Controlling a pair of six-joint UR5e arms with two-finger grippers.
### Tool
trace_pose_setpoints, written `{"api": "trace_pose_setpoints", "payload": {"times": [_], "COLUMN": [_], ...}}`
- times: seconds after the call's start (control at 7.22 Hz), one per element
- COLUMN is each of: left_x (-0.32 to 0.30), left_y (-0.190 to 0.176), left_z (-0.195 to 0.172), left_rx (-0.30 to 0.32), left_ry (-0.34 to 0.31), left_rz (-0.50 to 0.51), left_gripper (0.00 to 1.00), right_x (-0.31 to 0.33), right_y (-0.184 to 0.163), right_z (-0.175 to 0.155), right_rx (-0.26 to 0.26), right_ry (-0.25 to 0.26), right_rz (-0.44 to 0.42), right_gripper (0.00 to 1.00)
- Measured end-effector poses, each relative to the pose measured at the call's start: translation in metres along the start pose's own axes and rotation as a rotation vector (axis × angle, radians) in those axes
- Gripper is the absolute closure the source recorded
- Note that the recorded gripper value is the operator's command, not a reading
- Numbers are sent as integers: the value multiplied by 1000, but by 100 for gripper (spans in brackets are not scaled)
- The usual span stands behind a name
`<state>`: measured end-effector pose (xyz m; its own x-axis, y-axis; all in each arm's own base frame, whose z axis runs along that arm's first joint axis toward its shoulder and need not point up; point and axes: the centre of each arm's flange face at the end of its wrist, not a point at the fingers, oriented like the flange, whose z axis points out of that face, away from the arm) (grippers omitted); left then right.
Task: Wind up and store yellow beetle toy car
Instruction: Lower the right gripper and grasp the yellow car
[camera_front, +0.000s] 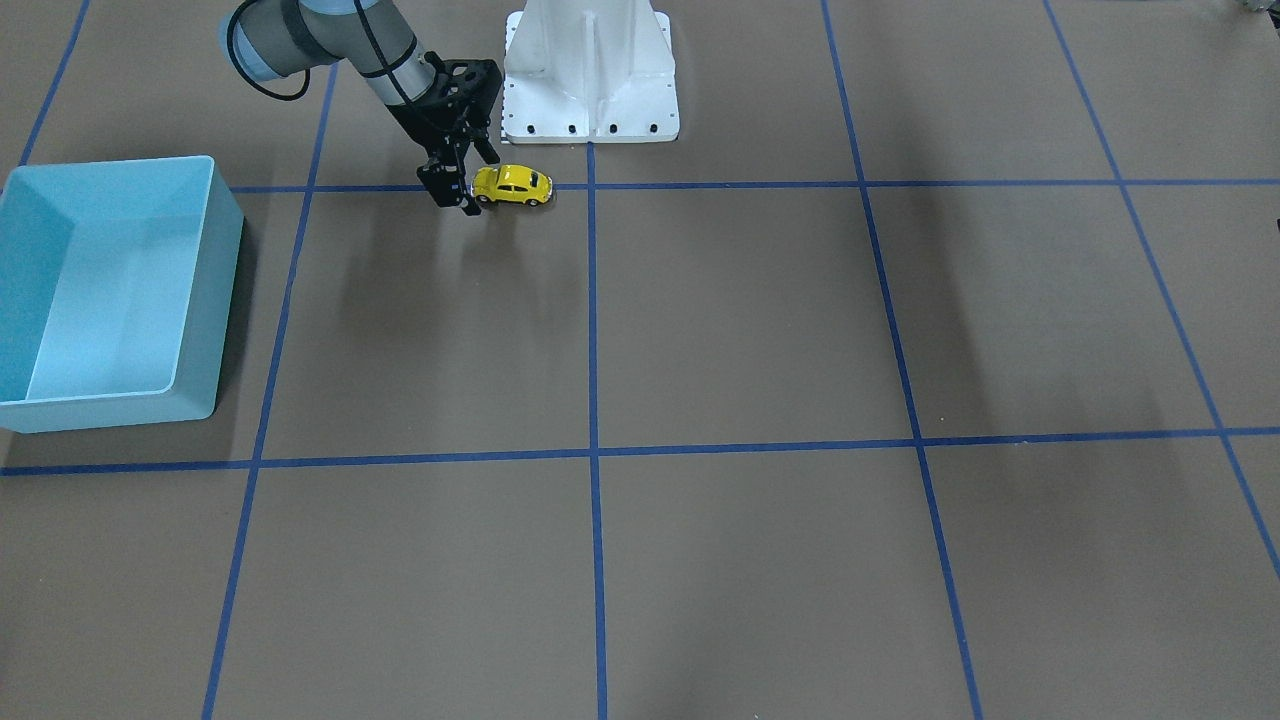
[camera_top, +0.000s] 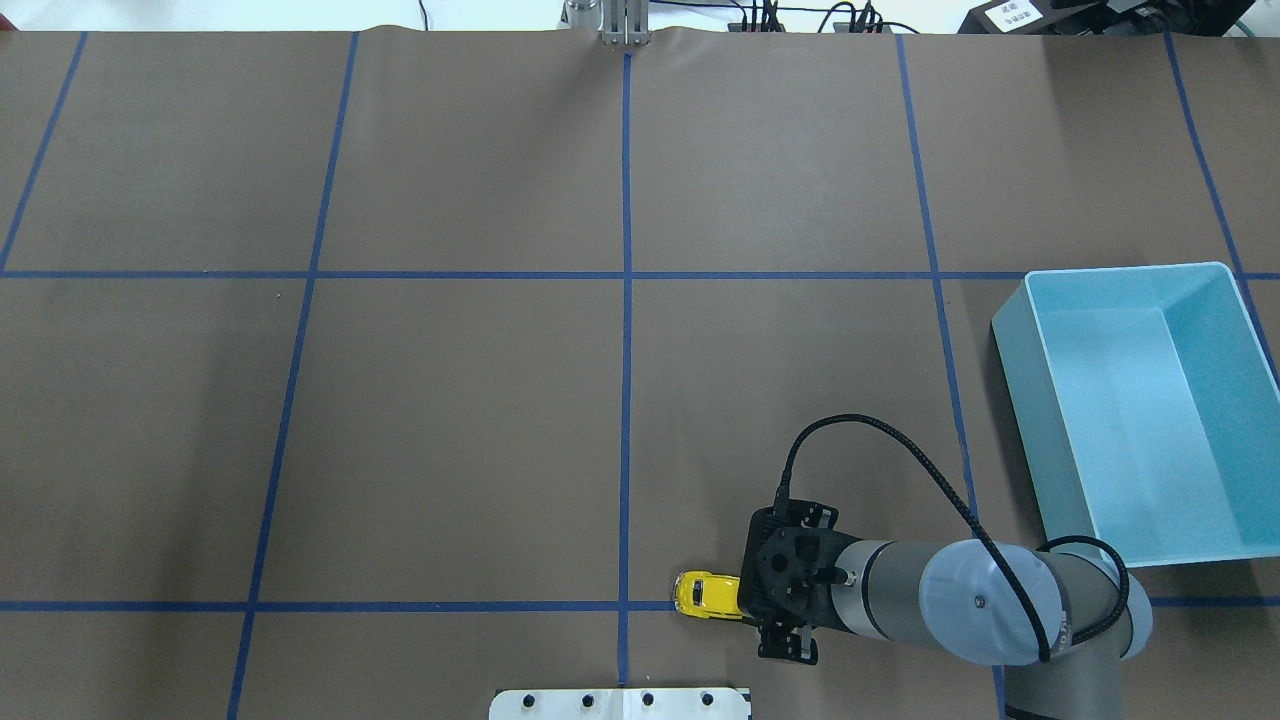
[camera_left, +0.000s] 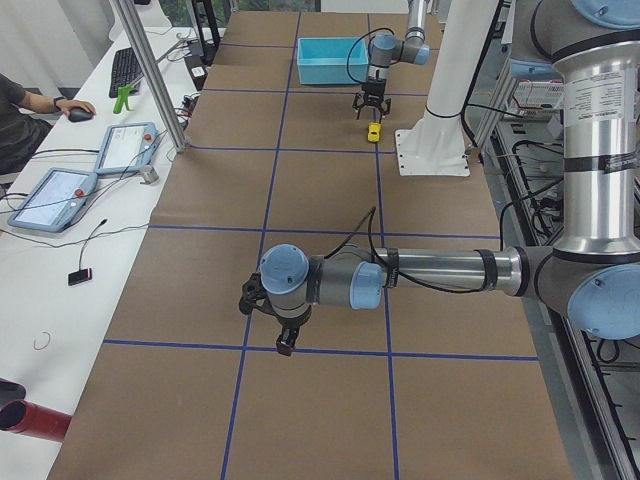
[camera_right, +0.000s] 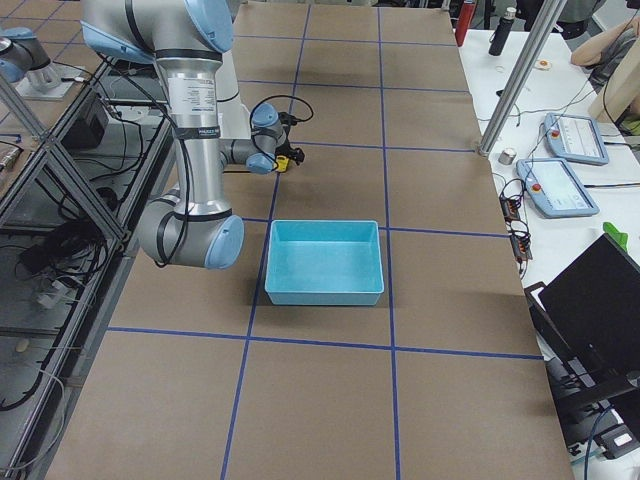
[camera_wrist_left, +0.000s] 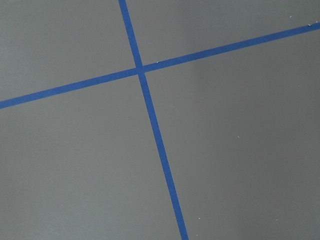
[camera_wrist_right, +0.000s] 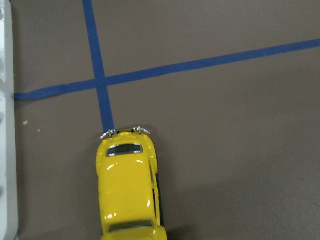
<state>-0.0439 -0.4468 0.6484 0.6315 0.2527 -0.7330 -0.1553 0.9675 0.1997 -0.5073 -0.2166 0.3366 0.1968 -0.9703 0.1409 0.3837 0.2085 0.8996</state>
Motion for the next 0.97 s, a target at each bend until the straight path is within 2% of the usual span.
{"api": "trace_pose_setpoints", "payload": {"times": [0.28, 0.42, 0.69, 0.97], "left_x": [4, 6, 13, 19], "left_y": [4, 11, 28, 43], "left_z": [-6, -7, -11, -13], "left_rx": [10, 10, 11, 10], "left_ry": [2, 5, 6, 1], "left_rz": [0, -2, -6, -6], "left_gripper": [0, 0, 0, 0], "right_x": [-16, -21, -21, -6], "right_y": [1, 5, 8, 6], "right_z": [8, 14, 19, 12], "right_rx": [-10, -20, -29, -24], "right_ry": [-29, -37, -39, -31], "right_rz": [-7, -10, -12, -6], "right_gripper": [1, 21, 99, 100]}}
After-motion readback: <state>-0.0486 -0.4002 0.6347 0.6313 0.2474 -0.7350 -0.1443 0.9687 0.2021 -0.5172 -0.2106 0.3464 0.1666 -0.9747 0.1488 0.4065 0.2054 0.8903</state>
